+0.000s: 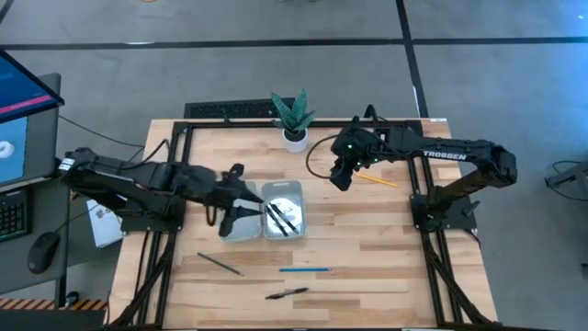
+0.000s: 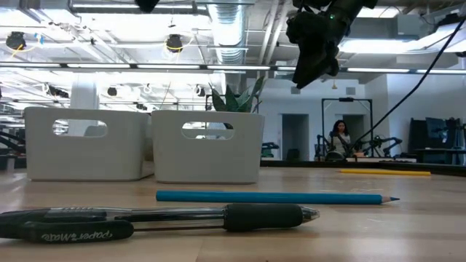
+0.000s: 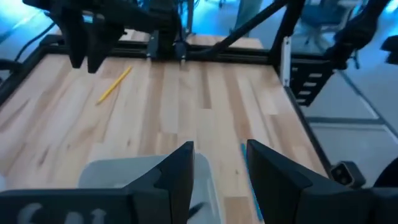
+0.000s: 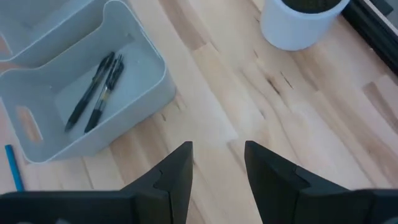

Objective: Sort pens & pencils
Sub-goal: Put the yellow pencil into the left gray bin

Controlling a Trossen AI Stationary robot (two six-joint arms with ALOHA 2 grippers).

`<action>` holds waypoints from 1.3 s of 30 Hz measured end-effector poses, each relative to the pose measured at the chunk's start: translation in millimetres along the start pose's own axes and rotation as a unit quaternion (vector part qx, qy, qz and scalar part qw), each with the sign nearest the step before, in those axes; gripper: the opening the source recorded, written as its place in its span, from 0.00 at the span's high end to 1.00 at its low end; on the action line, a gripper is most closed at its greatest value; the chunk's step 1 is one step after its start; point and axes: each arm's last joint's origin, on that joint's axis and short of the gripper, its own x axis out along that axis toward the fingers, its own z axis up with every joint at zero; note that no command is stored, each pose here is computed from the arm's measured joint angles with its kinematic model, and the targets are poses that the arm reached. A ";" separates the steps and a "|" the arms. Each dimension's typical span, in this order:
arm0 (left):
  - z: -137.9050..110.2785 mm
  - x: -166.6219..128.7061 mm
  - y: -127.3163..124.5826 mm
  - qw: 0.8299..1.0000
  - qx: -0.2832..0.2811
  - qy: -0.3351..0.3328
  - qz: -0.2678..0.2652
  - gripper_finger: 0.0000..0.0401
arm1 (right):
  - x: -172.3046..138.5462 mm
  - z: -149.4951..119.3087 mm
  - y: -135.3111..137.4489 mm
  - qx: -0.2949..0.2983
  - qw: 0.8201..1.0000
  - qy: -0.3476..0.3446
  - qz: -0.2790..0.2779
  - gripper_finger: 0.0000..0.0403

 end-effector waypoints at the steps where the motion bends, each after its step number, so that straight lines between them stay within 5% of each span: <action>1: -6.5 -3.0 0.6 1.000 -0.001 -0.010 -0.001 0.66 | 0.0 -0.3 -0.1 0.001 1.000 0.002 0.000 0.59; 14: -51.8 -40.9 8.7 0.991 -0.020 -0.117 0.068 0.66 | -18.7 -39.3 -36.2 0.096 0.970 0.208 -0.080 0.59; 24: -51.3 -45.4 9.0 0.990 -0.024 -0.123 0.066 0.66 | -4.1 -48.5 -72.5 0.250 0.942 0.186 -0.122 0.58; 39: -55.9 -44.6 11.1 0.990 -0.022 -0.102 0.094 0.66 | 34.5 -96.1 -86.4 0.158 0.950 0.240 -0.120 0.58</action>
